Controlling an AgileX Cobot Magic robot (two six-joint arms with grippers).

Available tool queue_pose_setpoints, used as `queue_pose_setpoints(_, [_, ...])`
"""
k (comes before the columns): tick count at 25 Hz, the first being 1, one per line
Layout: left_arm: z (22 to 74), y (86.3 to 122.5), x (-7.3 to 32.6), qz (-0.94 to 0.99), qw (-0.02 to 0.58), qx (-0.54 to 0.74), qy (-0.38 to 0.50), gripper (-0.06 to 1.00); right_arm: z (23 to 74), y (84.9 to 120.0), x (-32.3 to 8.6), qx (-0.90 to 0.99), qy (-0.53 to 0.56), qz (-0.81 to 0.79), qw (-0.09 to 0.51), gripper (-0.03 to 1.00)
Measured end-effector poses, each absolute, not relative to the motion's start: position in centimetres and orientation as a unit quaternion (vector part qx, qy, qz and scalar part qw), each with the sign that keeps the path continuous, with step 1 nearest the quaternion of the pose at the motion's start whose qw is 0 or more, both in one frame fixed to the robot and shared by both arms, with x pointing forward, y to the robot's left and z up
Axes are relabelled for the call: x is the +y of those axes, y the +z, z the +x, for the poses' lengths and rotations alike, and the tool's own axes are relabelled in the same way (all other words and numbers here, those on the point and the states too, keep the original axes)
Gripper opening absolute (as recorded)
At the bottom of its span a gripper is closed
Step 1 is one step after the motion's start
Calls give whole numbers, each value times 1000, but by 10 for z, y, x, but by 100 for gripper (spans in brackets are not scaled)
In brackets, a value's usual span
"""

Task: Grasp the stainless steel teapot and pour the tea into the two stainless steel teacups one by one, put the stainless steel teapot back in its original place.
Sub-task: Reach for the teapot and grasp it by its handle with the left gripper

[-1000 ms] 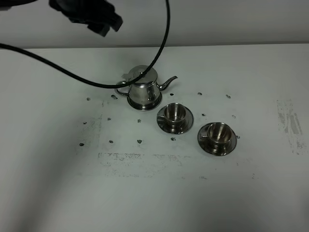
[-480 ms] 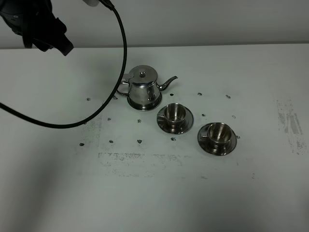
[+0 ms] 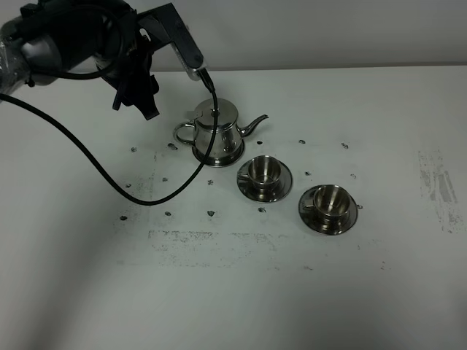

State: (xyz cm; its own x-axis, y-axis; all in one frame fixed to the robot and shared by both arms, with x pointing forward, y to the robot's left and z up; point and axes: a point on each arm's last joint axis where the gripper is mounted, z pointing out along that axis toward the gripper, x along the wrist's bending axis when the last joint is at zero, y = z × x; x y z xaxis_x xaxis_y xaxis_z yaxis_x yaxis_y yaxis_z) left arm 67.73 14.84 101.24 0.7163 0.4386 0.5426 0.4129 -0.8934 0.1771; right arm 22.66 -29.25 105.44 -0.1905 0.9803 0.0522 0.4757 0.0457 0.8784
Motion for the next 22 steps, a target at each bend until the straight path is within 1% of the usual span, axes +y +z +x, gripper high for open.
queue_pose_setpoints(7, [690, 993, 145, 933, 46, 180, 308, 54, 227, 1054, -292, 654, 409, 557, 308, 48])
queue_pose_setpoints(11, [692, 985, 140, 941, 65, 151, 295, 54, 227, 1054, -292, 654, 409, 557, 308, 48])
queue_pose_setpoints(22, [699, 963, 138, 949, 71, 104, 288, 54, 227, 1054, -292, 654, 409, 557, 308, 48])
